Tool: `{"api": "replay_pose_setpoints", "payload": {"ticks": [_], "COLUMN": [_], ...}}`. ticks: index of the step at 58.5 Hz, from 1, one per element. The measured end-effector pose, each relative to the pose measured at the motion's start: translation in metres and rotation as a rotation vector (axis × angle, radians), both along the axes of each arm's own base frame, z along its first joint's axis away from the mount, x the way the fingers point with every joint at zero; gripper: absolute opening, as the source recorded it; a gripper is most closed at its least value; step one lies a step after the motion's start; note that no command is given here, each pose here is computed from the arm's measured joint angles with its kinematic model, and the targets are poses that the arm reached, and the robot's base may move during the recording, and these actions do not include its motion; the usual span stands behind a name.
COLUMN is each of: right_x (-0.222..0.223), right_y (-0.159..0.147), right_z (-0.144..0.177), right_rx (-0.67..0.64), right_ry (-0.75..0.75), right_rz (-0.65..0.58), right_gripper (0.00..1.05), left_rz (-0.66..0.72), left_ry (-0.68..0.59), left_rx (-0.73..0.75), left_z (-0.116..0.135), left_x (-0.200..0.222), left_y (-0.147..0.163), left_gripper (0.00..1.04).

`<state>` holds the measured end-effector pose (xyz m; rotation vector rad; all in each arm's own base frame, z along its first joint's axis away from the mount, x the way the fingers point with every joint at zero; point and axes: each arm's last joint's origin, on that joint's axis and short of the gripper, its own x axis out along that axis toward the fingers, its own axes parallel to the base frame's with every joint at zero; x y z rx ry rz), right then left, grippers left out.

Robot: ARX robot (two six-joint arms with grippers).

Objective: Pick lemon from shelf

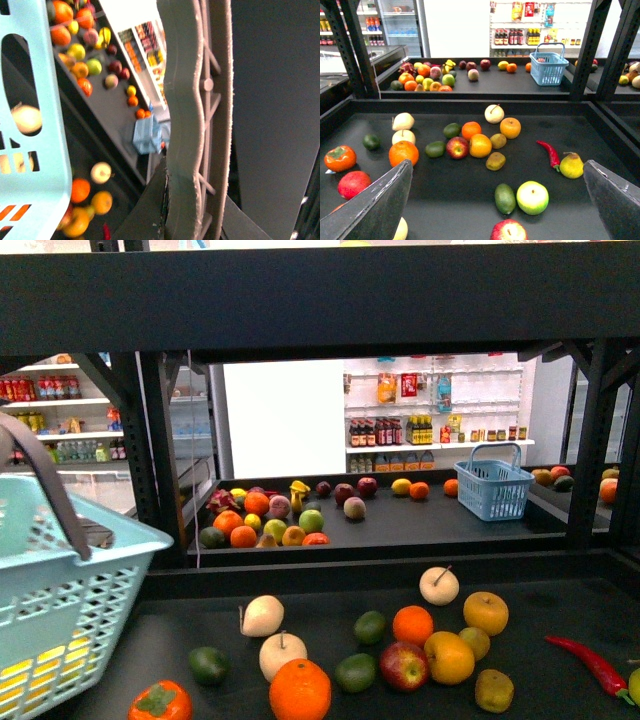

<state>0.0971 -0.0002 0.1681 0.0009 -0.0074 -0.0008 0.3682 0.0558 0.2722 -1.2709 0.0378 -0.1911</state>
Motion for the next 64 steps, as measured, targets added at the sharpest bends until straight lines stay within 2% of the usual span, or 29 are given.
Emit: {"api": "replay_pose_setpoints", "payload": {"ticks": [5, 12, 25, 42, 58, 64], "right_x": [0.000, 0.000, 0.000, 0.000, 0.000, 0.000], "right_y": [0.000, 0.000, 0.000, 0.000, 0.000, 0.000], "right_z": [0.000, 0.000, 0.000, 0.000, 0.000, 0.000], "right_rx": [0.000, 0.000, 0.000, 0.000, 0.000, 0.000], "right_ry": [0.000, 0.000, 0.000, 0.000, 0.000, 0.000], "right_rz": [0.000, 0.000, 0.000, 0.000, 0.000, 0.000], "right_gripper": [1.02, 1.02, 1.02, 1.02, 1.02, 1.02], "left_rz": [0.102, 0.191, 0.292, 0.288, 0.296, 0.298], "left_ry": [-0.062, -0.111, -0.210, -0.379, -0.322, -0.318], "left_rx": [-0.098, -0.184, -0.303, -0.300, -0.350, -0.347], "left_z": [-0.006, -0.018, -0.048, -0.047, -0.076, -0.078], "left_x": [-0.001, -0.004, -0.003, 0.000, 0.005, 0.005], "left_y": [0.037, 0.073, 0.125, 0.159, 0.166, 0.166], "left_gripper": [0.10, 0.10, 0.09, 0.09, 0.09, 0.09]}}
